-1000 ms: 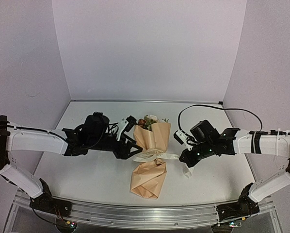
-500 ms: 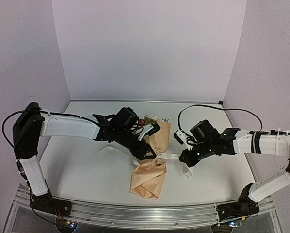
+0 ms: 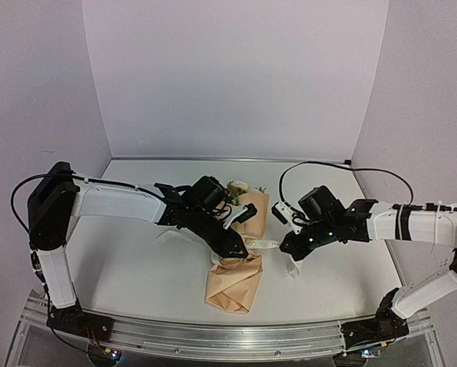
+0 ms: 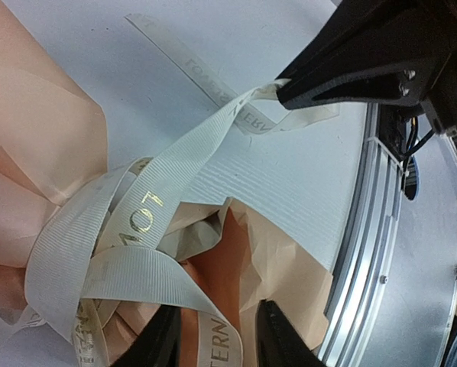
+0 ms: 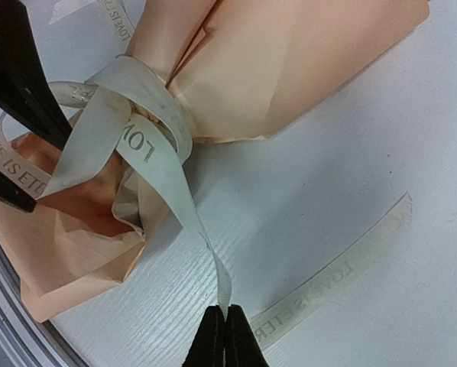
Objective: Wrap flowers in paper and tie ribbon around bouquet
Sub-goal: Cross the half-tied ribbon over the folded bouquet.
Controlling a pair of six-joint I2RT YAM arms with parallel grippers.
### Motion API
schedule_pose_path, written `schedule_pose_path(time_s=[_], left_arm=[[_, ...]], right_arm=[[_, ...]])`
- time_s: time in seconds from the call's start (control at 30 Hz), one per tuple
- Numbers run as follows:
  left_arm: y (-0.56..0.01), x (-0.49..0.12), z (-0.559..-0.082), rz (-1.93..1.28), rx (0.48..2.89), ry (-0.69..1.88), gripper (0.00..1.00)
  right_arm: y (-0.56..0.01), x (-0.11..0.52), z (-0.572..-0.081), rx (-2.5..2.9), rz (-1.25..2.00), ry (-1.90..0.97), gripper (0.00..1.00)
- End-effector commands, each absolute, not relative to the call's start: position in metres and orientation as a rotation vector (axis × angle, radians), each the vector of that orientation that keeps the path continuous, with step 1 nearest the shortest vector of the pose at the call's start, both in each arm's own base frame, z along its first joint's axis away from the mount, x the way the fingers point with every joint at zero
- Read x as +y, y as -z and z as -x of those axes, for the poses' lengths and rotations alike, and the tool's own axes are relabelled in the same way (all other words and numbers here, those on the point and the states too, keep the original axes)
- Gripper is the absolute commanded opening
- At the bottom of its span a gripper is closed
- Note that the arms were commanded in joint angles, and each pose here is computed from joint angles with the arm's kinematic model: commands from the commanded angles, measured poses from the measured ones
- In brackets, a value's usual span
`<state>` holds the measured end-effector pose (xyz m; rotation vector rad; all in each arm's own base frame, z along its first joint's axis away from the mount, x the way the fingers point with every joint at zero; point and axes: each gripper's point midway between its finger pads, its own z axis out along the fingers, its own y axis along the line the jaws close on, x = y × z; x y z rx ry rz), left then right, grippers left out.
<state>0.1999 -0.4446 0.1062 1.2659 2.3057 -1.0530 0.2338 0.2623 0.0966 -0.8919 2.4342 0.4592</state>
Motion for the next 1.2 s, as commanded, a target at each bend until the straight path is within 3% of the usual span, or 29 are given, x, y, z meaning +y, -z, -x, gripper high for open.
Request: schedule_pose_path(time_s=[0.0,0.33,0.6,1.17], left_arm=[[-0.118,-0.451,-0.205,-1.245,2.293,1.046,0.27],[-0.134,-0.432,-0.209,-1.187,2.283,1.054,0.00],[-0.132,-0.406,-0.219,-1.122,2.322,1.033,0.00],[-0.083,-0.371,-0.208,-1.117,2.498,1.007,0.00]], right_arm=[[-0.112,0.279,-0.242,2.395,0.874,-0.509,0.00],[-0.107,0.269,-0.250,2.401,0.843,-0.414,0.00],[-0.111,0.274,-0.247,2.405,0.843,-0.463,0.00],[-0.103,0.247,-0.251,2.417,0.812,-0.285,0.00]])
